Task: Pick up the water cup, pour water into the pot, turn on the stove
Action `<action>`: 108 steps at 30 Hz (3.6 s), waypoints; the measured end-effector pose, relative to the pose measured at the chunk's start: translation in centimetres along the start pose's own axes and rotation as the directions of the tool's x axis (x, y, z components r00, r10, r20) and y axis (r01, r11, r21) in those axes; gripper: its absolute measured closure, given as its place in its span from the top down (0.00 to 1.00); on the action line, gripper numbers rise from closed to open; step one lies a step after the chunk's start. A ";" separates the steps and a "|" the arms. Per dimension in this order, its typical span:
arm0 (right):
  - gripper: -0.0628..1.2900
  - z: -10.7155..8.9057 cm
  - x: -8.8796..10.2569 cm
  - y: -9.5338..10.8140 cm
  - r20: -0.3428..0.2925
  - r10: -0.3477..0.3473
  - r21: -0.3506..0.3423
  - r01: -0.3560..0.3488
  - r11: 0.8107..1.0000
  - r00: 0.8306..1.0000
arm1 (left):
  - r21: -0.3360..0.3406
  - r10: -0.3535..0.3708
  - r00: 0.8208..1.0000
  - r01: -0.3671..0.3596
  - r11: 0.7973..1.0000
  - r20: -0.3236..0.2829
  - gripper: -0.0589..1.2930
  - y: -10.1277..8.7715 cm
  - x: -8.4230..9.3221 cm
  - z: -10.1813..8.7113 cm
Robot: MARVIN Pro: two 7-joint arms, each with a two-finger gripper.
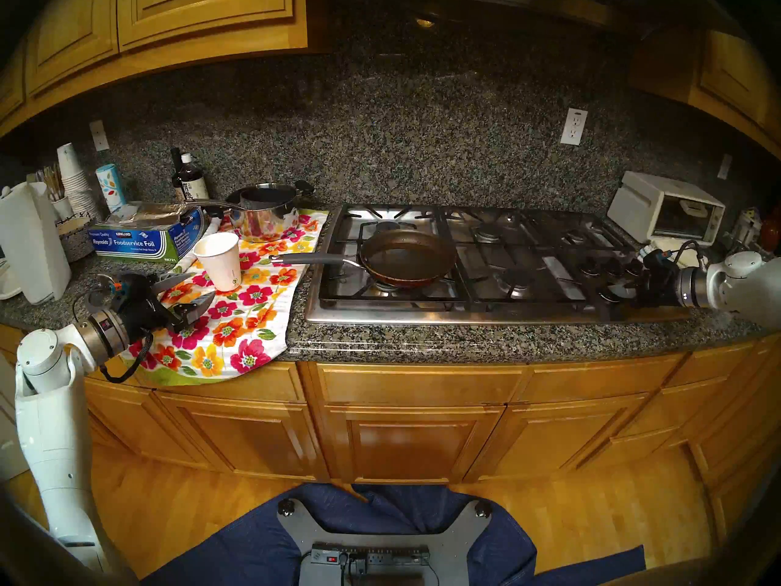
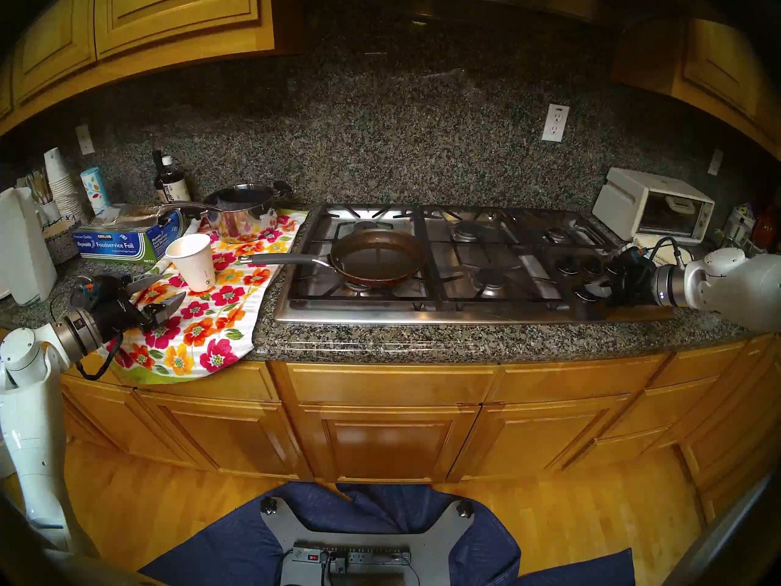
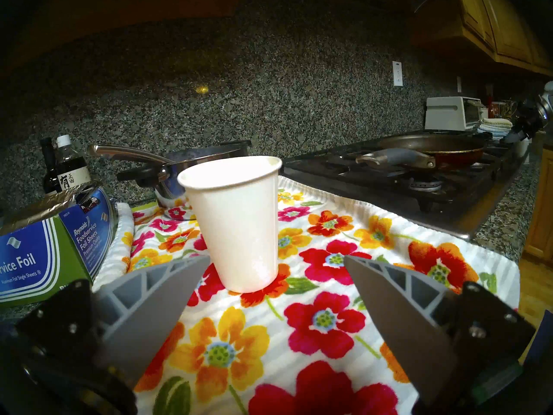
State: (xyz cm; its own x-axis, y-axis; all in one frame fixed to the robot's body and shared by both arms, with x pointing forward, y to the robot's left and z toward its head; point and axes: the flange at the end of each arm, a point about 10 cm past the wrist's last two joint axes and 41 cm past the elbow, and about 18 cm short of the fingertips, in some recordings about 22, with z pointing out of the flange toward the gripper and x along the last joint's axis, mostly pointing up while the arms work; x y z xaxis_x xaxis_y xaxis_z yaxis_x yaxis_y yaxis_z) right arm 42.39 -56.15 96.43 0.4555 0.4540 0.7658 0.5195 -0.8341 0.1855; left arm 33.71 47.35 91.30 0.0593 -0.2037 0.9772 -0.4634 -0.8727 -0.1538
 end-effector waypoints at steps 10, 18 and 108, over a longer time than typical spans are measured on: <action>0.02 -0.1 -0.3 0.5 -0.023 -0.050 0.031 0.050 0.998 0.998 | 0.000 0.000 1.000 0.000 1.000 0.000 0.94 0.0 0.0 0.0; 0.02 -0.2 -0.5 0.8 -0.030 -0.112 0.055 0.113 0.992 0.993 | 0.000 0.000 1.000 0.000 1.000 0.000 0.94 0.0 0.0 0.0; 0.02 3.8 3.4 -1.3 -0.100 -0.633 0.305 0.629 0.715 0.768 | 0.000 0.001 1.000 -0.001 1.000 0.000 0.94 0.0 0.0 0.0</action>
State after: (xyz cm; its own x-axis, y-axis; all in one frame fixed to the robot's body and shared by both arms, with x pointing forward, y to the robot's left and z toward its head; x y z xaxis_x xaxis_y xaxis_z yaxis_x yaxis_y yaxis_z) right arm 46.00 -52.39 96.45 -0.0517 0.8451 0.5321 0.8783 -0.2150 0.4269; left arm 33.72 47.35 91.29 0.0587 -0.2049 0.9770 -0.4636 -0.8724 -0.1551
